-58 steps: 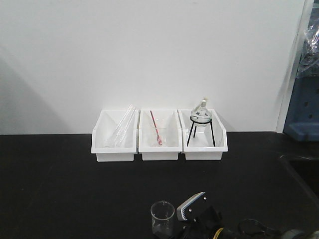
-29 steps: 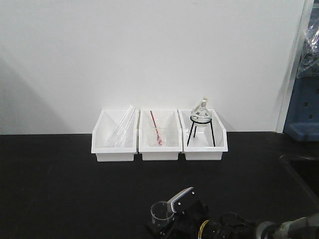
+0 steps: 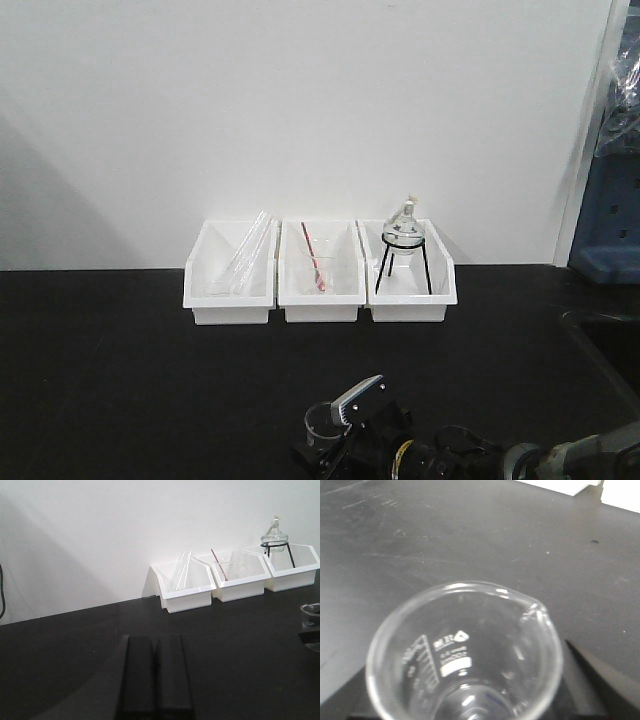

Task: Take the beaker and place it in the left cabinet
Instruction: 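Move the right gripper down over the clear glass beaker, then close the right gripper on the beaker and lift it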

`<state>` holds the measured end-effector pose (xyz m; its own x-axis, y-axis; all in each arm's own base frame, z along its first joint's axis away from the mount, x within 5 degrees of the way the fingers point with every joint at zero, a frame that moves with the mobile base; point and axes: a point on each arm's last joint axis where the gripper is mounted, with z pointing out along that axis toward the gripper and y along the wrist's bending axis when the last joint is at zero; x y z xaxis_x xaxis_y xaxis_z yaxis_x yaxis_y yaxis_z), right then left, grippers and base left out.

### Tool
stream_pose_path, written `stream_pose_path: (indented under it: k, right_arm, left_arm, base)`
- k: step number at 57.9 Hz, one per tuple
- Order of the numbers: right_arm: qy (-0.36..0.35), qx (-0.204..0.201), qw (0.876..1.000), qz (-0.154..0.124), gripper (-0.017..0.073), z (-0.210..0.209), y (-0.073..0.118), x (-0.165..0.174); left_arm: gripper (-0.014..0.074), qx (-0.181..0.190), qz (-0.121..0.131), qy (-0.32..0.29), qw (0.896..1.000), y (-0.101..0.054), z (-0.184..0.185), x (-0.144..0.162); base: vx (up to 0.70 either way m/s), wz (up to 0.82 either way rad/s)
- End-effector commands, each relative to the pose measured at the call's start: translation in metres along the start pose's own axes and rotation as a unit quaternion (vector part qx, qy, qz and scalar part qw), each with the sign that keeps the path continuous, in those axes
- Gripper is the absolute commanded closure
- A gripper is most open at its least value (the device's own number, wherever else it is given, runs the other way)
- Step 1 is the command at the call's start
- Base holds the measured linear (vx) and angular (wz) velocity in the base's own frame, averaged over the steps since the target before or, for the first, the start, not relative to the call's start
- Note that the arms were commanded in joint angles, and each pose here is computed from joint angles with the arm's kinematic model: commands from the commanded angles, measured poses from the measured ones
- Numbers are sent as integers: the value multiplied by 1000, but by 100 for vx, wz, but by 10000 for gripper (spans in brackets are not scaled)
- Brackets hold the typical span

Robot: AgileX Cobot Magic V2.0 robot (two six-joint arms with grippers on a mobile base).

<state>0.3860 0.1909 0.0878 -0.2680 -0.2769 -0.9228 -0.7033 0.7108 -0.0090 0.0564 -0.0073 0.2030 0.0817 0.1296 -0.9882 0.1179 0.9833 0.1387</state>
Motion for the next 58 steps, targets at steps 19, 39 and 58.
stream_pose_path:
  k: [19, 39, 58]
  right_arm:
    - [-69, 4, 998, 14, 471, -26, 19, -85]
    - [-128, 20, 991, 18, 569, -73, 38, -170]
    - [-93, 71, 993, 1, 565, -90, 62, -232]
  left_arm:
    - [592, -3, -3, -39, 999, 0, -1, -3]
    - [592, -3, -3, -39, 999, 0, -1, -3]
    - [592, -3, -3, -39, 999, 0, -1, -3]
  base:
    - [0, 0]
    - [0, 0]
    - [0, 0]
